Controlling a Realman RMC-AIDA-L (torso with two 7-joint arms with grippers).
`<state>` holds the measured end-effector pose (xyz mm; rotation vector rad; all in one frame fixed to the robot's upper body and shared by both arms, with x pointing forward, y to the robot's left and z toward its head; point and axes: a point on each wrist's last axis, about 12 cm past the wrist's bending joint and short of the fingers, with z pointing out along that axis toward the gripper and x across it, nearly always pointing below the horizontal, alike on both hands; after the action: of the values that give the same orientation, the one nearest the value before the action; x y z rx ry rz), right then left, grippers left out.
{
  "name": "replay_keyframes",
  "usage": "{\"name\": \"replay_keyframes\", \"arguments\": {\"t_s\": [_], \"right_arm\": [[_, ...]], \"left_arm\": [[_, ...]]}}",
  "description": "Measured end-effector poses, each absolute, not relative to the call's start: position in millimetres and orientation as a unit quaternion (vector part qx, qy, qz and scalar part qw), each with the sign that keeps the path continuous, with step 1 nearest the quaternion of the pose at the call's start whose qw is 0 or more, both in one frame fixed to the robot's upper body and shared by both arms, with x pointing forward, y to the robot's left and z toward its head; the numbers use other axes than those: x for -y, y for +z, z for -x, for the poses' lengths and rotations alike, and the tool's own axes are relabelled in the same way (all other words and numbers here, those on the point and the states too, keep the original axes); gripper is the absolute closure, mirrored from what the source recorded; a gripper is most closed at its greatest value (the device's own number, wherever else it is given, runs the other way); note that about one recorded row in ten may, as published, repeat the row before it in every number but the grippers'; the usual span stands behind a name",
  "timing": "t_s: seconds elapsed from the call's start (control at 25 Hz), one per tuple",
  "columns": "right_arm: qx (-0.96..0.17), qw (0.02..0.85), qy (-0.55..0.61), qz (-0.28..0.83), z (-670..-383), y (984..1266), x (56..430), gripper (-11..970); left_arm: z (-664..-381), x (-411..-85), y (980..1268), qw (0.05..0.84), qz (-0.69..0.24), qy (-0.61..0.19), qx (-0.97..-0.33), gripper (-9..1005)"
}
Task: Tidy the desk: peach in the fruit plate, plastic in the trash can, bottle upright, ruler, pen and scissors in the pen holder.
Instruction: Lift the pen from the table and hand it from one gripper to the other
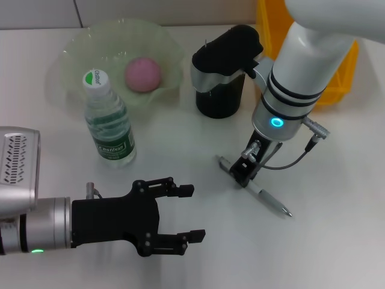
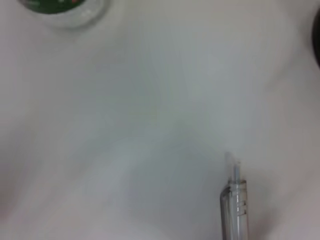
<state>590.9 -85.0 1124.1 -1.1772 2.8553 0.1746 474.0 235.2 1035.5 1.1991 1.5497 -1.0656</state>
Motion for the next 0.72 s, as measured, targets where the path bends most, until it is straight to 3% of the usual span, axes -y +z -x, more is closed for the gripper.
{"name": "replay_keyframes", "arguments": {"t_s": [0.2,0.36,0.52,0.56,0.6,0.64,0.72], "right_arm": [[-0.918,0.045,0.075,0.386,-589,1137,83,829],[-0.918,0.105,0.093,0.372,-596,1167,92,829],[-0.899,0.226,0.120,0.354,-600,1221,113,828],[-0.876,0.307,0.139,0.344,-598,1250,127,828],[-0.876,0.307,0.139,0.344,-598,1250,127,828],[-0.841,0.397,0.157,0.331,-594,1272,142,828],[-0.817,0.443,0.167,0.328,-591,1280,148,828]], "left_arm": [[-474,-235,1036,0.440,-0.483,-0.430,-0.623,198],[-474,-236,1036,0.441,-0.482,-0.431,-0.623,198],[-474,-236,1037,0.442,-0.481,-0.431,-0.623,199],[-475,-236,1037,0.442,-0.480,-0.431,-0.623,199],[-475,-236,1037,0.442,-0.480,-0.431,-0.623,199],[-475,-236,1037,0.443,-0.480,-0.431,-0.623,199],[-475,-236,1037,0.443,-0.480,-0.431,-0.622,198]]}}
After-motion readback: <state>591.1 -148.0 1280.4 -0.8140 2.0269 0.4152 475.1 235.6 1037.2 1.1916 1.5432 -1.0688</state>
